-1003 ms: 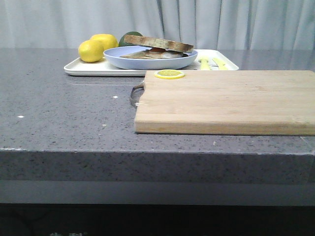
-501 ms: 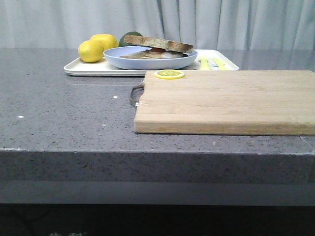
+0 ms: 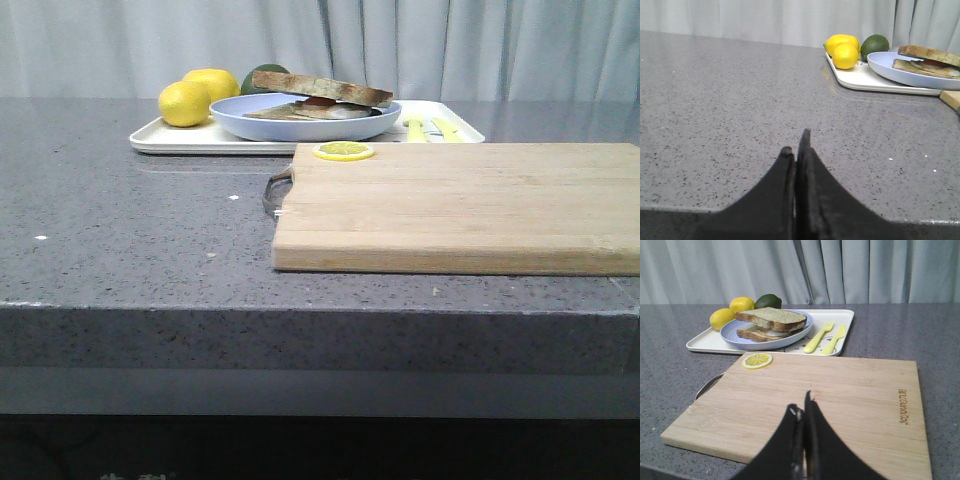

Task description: Place bread and move sandwich to tray

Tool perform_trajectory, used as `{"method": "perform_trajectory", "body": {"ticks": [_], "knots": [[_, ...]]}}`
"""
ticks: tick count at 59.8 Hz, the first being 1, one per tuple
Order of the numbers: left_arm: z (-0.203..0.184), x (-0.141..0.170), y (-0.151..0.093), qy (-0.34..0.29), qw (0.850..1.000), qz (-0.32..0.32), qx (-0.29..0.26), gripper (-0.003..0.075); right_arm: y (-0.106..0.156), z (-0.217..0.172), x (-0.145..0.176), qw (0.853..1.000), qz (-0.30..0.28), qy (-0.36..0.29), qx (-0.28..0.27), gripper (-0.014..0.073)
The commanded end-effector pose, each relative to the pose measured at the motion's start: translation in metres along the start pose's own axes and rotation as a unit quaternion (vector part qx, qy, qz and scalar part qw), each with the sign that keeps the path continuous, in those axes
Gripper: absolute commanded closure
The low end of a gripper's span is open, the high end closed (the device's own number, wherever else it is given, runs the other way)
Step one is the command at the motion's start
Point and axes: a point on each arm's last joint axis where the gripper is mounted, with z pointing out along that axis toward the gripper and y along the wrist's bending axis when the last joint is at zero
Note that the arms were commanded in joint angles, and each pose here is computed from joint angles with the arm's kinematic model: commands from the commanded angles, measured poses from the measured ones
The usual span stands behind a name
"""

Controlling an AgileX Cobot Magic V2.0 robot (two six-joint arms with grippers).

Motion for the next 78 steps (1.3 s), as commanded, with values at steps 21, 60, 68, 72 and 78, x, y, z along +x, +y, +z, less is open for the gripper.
{"method": "perform_trajectory", "body": {"ticks": [21, 60, 68, 72, 78], "knots": [[-0.002, -0.009, 0.0, -0.054, 0.999, -0.009, 0.003, 0.0741, -0.001, -0.001, -0.013, 0.999, 0.004, -0.036, 0.009, 0.0655], [-0.002, -0.009, 0.0, -0.054, 0.999, -0.009, 0.003, 0.0741, -0.028, 0.012, 0.024, 0.989, -0.046, -0.086, 0.109, 0.0655], [-0.002, -0.009, 0.0, -0.054, 0.999, -0.009, 0.003, 0.0741, -0.034, 0.017, 0.049, 0.989, -0.064, -0.065, 0.118, 0.0655], [-0.002, -0.009, 0.0, -0.054, 0.999, -0.009, 0.003, 0.0741, -0.035, 0.018, 0.06, 0.99, -0.051, -0.054, 0.117, 0.0655], [-0.002, -0.009, 0.0, -0.054, 0.999, -0.009, 0.003, 0.0741, -0.036, 0.016, 0.072, 0.992, -0.024, -0.055, 0.115, 0.0655]]}}
